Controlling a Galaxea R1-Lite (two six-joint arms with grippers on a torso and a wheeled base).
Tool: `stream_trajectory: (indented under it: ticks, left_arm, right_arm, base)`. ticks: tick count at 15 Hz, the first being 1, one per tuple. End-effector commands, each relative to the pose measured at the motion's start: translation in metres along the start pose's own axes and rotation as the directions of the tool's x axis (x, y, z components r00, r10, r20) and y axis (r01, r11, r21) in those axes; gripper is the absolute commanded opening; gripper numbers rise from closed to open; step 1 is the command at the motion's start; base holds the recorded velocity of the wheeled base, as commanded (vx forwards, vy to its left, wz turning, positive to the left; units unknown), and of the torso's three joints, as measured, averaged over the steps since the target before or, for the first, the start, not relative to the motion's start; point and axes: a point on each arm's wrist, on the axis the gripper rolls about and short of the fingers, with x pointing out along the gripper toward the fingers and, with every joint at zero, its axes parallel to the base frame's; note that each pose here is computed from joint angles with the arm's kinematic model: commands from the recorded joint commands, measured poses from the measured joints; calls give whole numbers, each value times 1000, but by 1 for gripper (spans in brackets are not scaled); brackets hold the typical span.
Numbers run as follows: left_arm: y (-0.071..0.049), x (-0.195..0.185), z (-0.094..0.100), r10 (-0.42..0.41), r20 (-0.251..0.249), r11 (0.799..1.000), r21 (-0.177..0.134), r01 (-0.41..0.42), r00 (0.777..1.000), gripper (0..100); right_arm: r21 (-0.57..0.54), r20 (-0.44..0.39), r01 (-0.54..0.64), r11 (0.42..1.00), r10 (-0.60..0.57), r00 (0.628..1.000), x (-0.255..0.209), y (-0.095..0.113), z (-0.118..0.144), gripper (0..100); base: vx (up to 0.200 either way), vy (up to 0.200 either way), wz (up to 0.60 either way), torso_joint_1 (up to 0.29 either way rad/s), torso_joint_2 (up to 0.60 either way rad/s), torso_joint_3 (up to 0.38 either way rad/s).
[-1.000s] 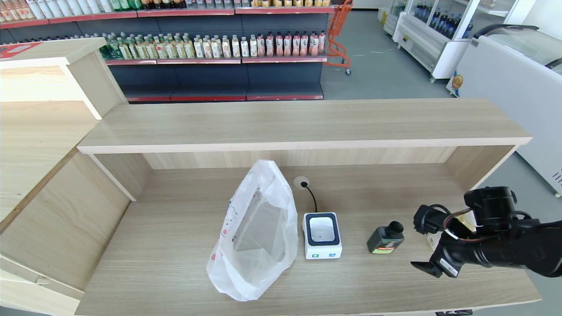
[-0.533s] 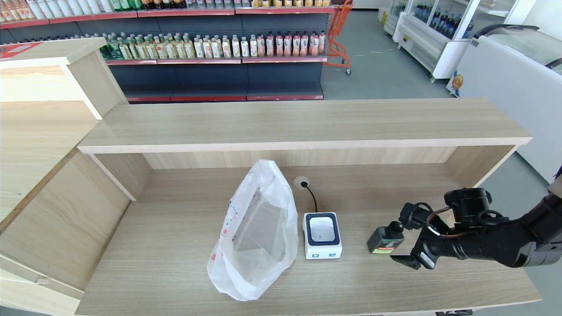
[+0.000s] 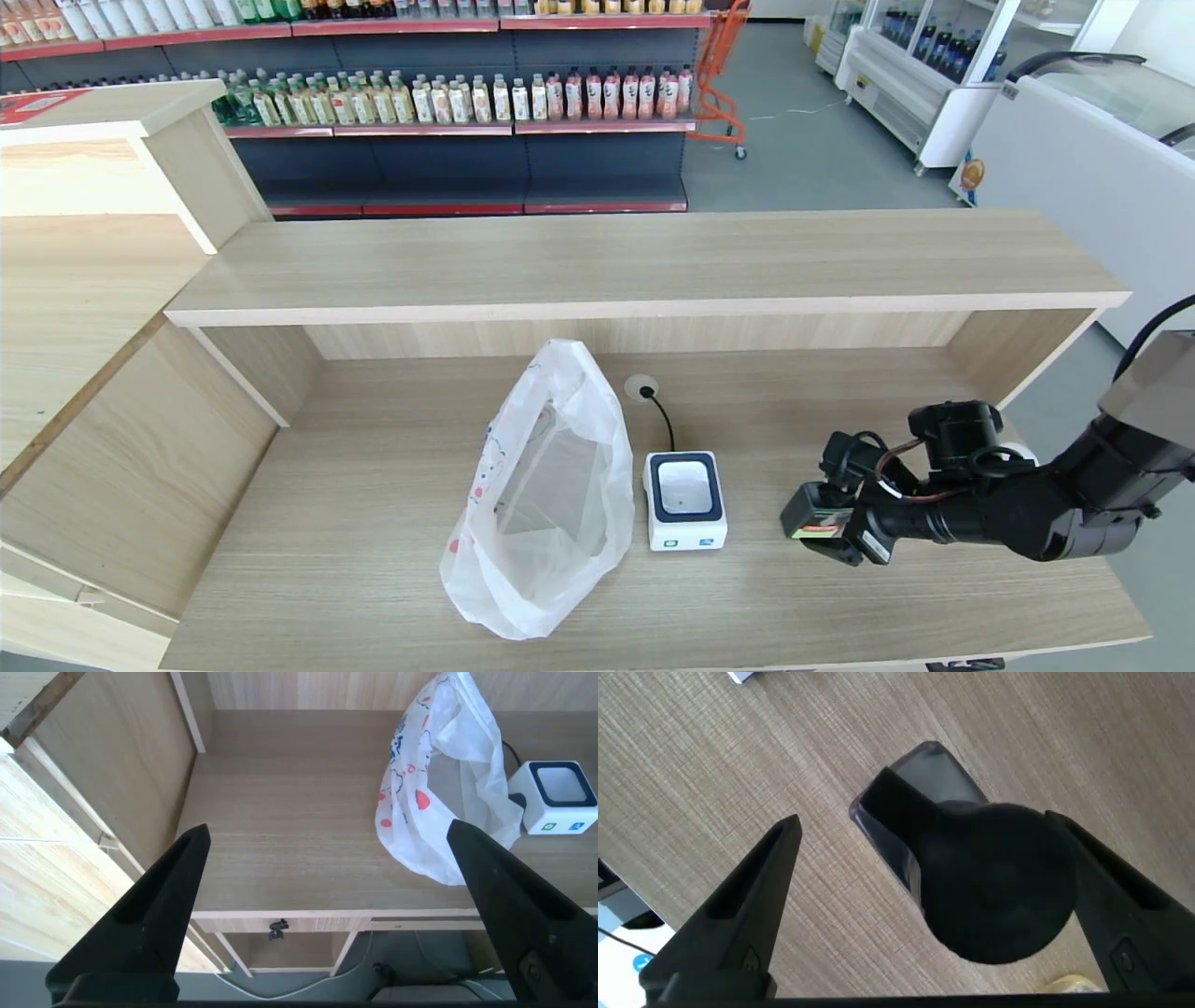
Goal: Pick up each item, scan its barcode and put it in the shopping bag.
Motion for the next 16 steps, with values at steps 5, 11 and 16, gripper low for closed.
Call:
stream_trajectory:
  ticks: [5, 11, 16]
  left_arm:
    - [0, 0, 0, 0, 0, 1000, -1, 0, 1000, 100]
    - [0, 0, 0, 0, 0, 1000, -1, 0, 1000, 100]
    - [0, 0, 0, 0, 0, 1000, -1, 0, 1000, 100]
  right_arm:
    - [-16, 18, -49, 999, 49, 999, 14, 7, 4, 100]
    - [-23, 35, -42, 999, 42, 999, 15, 6, 9, 0]
    - [53, 125, 20, 998, -27, 992, -42, -2, 19, 0]
  base:
    - [0, 0, 0, 0, 0, 0]
    - [0, 0, 0, 0, 0, 0]
    - [0, 0, 0, 0, 0, 0]
